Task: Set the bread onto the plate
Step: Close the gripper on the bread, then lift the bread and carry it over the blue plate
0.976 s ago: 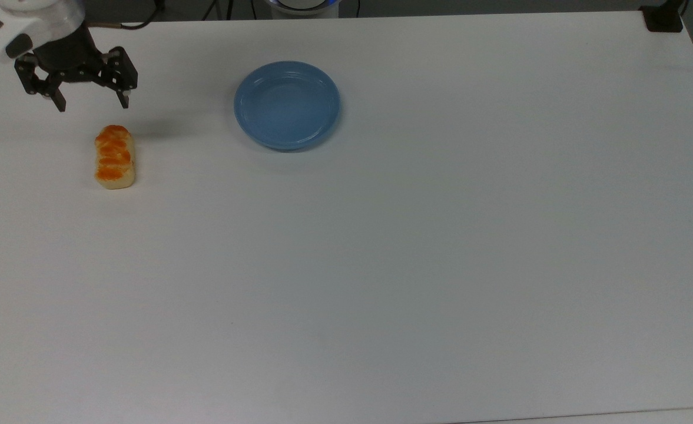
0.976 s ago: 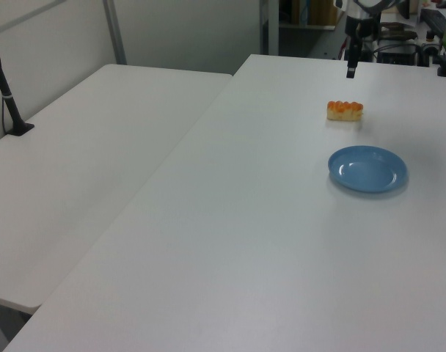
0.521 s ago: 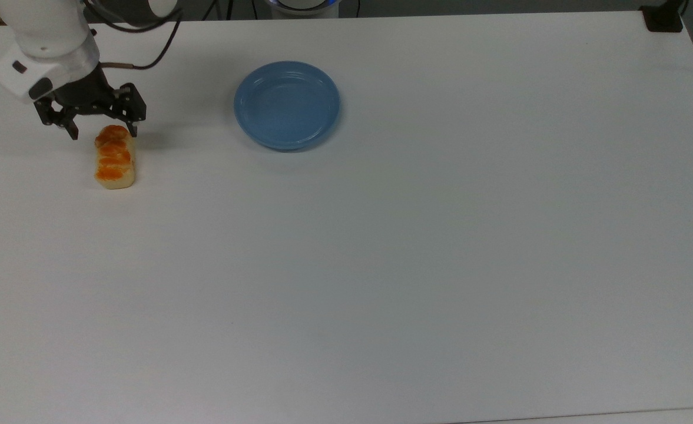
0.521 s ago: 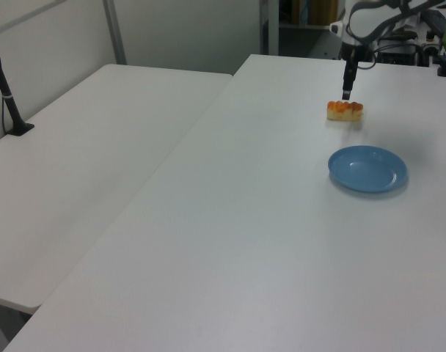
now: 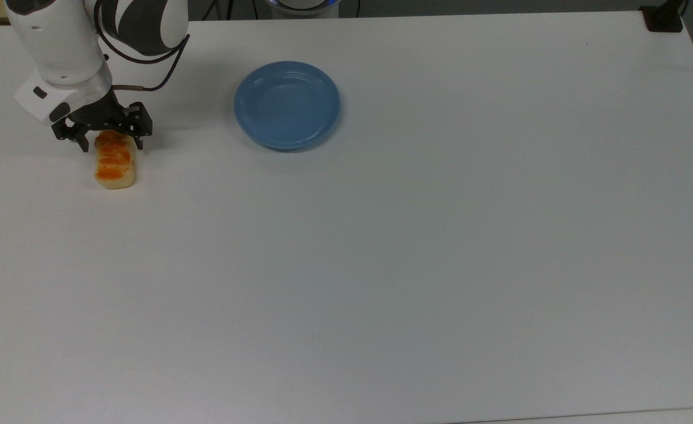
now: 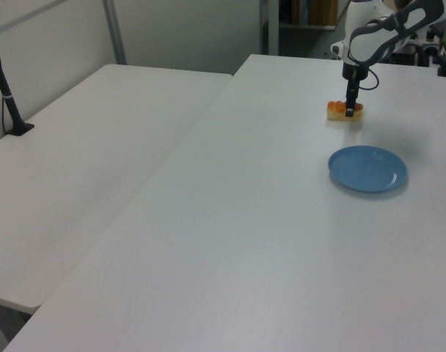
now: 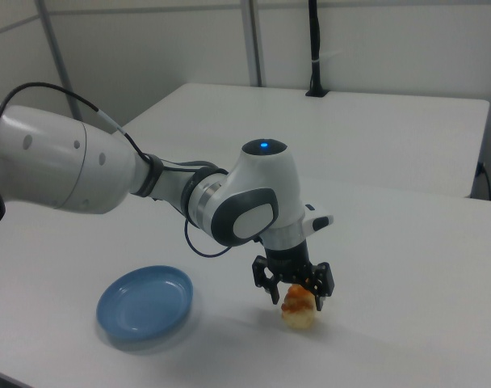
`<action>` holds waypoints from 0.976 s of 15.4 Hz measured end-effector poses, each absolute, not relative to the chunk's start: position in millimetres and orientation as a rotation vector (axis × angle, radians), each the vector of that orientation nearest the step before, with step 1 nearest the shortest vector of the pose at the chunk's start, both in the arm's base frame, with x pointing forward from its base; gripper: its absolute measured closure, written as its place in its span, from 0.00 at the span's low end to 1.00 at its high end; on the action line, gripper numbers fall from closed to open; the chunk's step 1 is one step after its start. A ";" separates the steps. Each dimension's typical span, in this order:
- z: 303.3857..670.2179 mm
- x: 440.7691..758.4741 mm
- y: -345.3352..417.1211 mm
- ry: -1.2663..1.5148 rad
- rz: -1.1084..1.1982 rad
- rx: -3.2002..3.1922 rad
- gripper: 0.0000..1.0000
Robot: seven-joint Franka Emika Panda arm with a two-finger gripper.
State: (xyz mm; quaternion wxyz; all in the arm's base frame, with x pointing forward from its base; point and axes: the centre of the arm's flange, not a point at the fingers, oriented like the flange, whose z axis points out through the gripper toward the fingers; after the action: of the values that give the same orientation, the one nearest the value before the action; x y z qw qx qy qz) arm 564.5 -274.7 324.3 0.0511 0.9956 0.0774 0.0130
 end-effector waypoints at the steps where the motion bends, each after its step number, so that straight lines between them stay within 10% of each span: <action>1: 323.6 564.2 -274.7 0.236 0.038 3.030 0.11; 8: 335.0 571.2 -258.9 0.116 0.067 3.037 0.84; 15: 448.1 557.1 -150.9 0.208 -0.113 3.104 0.88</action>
State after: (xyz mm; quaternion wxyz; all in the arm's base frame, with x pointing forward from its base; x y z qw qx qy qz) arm 557.1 -150.9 448.1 0.0144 0.9970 0.0670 -0.0363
